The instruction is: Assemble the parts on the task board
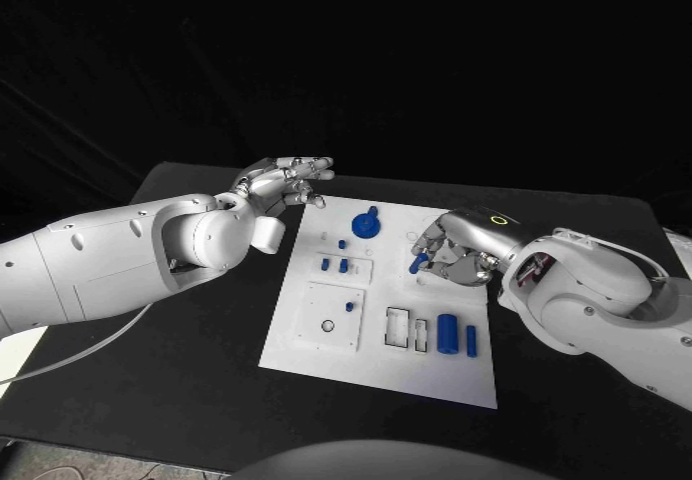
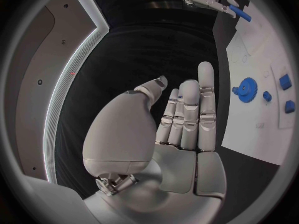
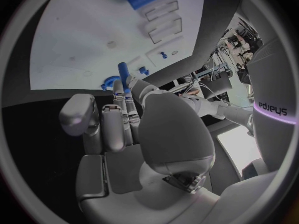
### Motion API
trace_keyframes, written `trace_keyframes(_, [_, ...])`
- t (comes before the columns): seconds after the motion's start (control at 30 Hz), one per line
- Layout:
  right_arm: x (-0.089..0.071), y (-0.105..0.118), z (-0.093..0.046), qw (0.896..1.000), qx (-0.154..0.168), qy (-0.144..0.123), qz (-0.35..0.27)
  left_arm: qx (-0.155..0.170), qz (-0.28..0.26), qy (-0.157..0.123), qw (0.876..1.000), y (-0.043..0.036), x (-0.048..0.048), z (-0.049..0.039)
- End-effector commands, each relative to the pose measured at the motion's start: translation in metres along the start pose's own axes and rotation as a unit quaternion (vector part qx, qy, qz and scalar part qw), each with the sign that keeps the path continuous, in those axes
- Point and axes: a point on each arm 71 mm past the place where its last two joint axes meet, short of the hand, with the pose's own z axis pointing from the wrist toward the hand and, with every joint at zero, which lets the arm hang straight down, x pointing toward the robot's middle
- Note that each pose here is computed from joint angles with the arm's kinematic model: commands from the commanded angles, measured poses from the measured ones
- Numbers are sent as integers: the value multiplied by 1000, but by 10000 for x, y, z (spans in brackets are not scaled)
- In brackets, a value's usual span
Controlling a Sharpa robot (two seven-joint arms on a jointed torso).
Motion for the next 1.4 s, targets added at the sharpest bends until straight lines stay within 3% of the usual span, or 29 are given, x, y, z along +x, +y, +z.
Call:
trace_keyframes(0.03, [1, 185, 26, 1000, -23, -4, 20, 3, -3, 11, 1000, -3, 31, 8])
trace_keyframes(0.3, [139, 609, 150, 996, -82, 0, 31, 2, -5, 18, 1000, 10, 81, 31])
trace_keyframes(0.6, [510, 943, 283, 991, -126, 23, 37, 2, -7, 24, 1000, 26, 139, 59])
trace_keyframes(0.87, [721, 1063, 366, 989, -138, 40, 43, 2, -8, 25, 1000, 29, 150, 66])
trace_keyframes(1.4, [877, 1071, 442, 988, -134, 65, 32, 1, -8, 26, 1000, 30, 150, 66])
